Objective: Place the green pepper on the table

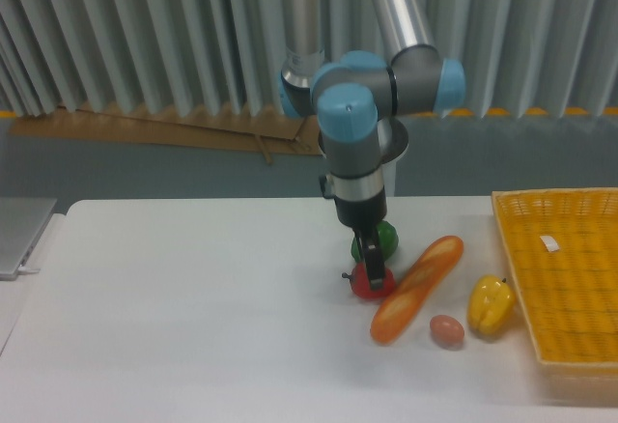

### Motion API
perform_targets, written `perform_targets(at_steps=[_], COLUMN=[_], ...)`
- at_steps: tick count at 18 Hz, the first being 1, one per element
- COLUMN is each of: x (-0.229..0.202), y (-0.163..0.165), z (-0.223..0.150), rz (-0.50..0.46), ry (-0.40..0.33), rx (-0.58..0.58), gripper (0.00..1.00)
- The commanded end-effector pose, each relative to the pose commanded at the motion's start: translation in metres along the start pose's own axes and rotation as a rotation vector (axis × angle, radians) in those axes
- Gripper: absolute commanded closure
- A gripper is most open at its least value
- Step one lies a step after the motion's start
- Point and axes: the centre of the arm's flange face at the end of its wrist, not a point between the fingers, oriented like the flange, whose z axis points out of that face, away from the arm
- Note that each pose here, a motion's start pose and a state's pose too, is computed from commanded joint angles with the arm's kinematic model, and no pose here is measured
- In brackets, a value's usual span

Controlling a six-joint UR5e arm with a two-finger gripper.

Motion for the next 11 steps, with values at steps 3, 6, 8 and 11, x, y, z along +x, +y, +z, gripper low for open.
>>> perform_targets(at_steps=[3,6,8,11], x=[0.017,0.035,0.045,0.05], y=[-0.005,-0.011,-0.021,-0.023], z=[-0.019,-0.038,-0.049,-0.052], rz=[0.009,0.025,0.046,0.051], ry=[0.015,0.027,0.021,0.031], rx=[0.001,0.002,0.004,0.003], gripper=[0.0,0.0,0.0,0.0])
